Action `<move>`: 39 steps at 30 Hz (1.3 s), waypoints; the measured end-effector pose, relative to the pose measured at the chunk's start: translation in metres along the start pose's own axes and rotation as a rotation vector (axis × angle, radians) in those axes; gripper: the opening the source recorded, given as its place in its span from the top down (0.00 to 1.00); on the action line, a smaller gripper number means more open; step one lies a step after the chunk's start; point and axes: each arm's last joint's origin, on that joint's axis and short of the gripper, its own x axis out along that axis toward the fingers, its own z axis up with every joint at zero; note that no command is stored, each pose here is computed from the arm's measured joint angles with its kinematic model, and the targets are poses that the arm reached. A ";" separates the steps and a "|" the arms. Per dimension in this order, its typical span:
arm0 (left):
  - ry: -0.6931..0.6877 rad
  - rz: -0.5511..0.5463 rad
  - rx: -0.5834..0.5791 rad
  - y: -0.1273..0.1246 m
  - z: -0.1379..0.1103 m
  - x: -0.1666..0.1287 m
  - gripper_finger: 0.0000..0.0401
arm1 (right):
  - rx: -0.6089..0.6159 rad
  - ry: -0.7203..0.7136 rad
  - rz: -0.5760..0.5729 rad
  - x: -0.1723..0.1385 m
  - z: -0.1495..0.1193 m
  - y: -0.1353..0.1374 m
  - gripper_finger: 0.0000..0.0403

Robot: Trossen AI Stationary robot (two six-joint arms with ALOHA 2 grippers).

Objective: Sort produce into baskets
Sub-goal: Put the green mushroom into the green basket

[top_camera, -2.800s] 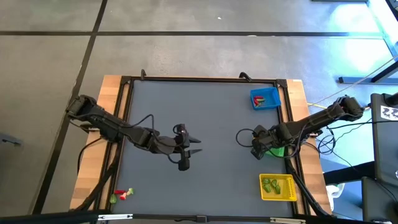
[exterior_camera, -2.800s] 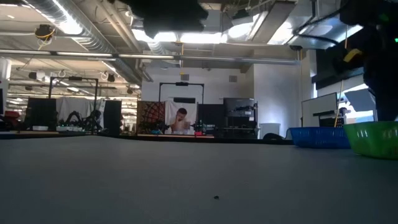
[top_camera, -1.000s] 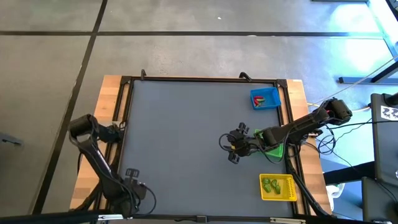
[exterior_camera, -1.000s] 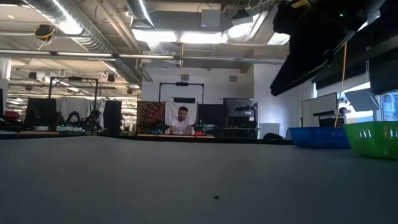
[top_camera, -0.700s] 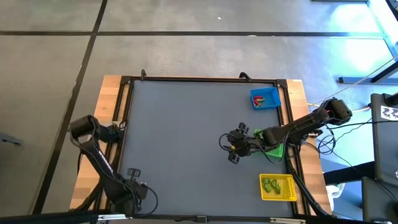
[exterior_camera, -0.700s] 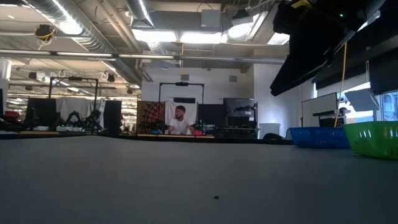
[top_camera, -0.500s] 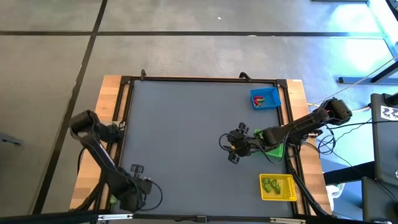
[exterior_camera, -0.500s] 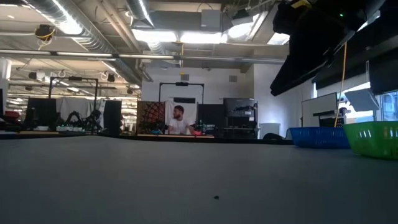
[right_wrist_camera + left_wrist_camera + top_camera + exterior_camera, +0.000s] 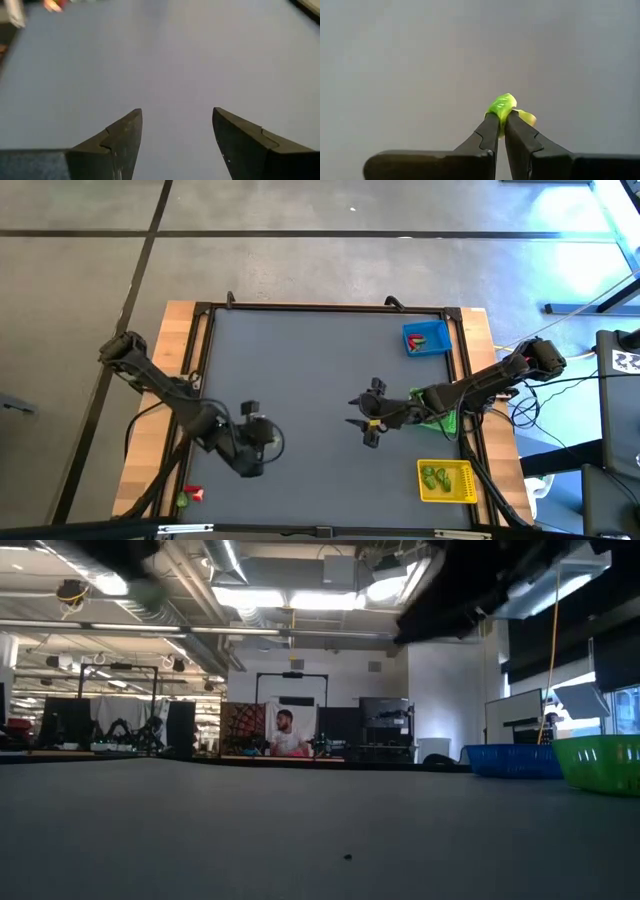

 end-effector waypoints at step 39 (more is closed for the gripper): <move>-0.515 -0.079 -0.006 0.037 0.088 0.020 0.95 | -0.136 -0.539 0.253 0.026 0.036 0.023 0.72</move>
